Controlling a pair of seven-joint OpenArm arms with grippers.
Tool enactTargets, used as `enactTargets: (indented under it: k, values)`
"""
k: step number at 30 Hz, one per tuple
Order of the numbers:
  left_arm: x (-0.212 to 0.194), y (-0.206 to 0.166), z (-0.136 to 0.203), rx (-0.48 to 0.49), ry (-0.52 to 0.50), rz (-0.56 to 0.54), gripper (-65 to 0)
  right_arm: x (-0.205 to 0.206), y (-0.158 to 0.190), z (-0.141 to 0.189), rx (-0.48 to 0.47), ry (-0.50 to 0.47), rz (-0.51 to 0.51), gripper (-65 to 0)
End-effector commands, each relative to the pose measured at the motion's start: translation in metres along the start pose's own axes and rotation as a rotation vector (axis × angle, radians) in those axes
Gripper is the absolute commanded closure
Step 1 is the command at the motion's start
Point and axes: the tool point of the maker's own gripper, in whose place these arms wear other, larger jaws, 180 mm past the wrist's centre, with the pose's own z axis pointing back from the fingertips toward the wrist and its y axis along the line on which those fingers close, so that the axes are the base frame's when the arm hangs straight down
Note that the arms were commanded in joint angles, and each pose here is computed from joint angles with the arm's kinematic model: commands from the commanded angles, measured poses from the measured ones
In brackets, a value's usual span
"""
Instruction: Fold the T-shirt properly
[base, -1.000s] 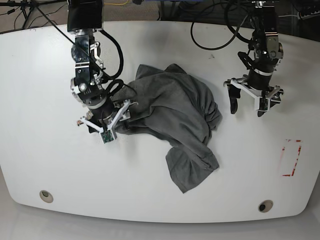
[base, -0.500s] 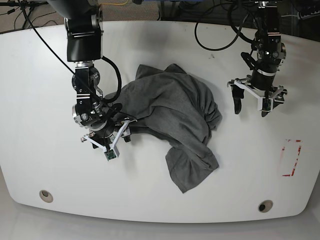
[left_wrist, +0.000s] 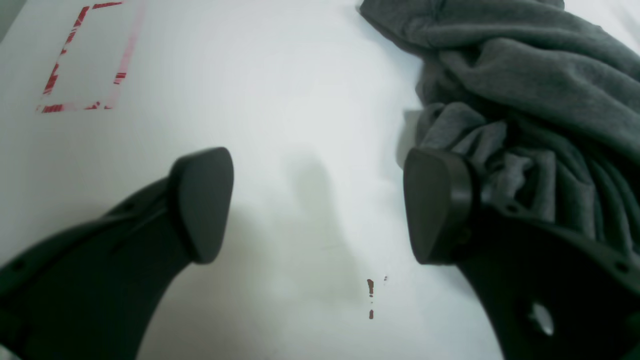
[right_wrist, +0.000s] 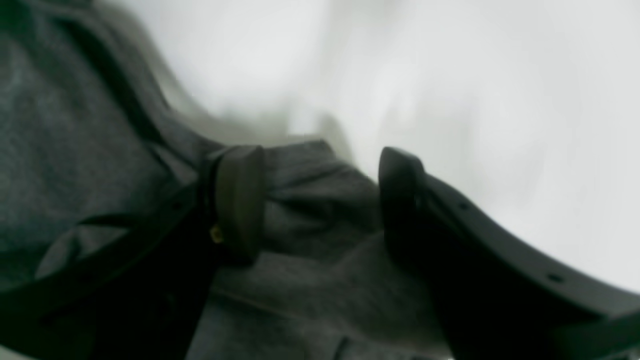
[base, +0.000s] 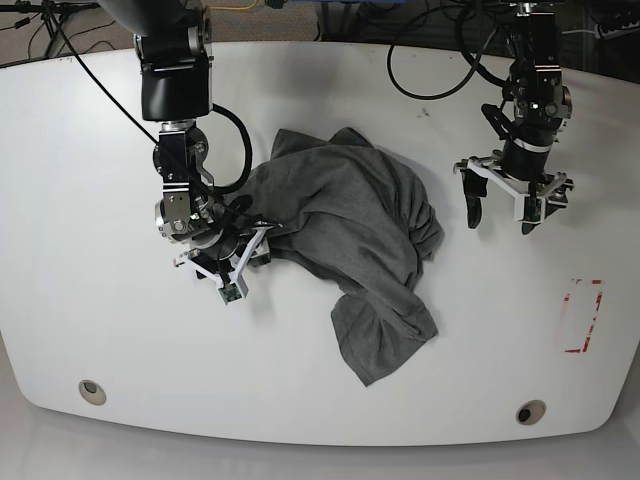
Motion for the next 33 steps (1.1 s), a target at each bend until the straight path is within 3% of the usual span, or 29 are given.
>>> enactTargets:
  k: [1,25,28,33]
  values:
    - [0.016,0.002,0.001,0.003,-0.053,-0.003,-49.7,0.021,0.001,0.002,0.007,-0.058,0.002,-34.6]
    - [0.010,0.002,0.003,0.003,-0.040,-0.002,-49.7,-0.005,0.037,-0.009,0.103,-0.038,-0.010,-33.1]
    - [0.010,0.002,0.003,0.003,-0.040,-0.002,-49.7,-0.012,0.038,-0.013,0.109,-0.025,-0.020,-26.8]
    - [0.010,0.002,0.003,0.003,-0.040,-0.002,-49.7,-0.016,0.039,-0.014,0.114,-0.020,-0.023,-8.6]
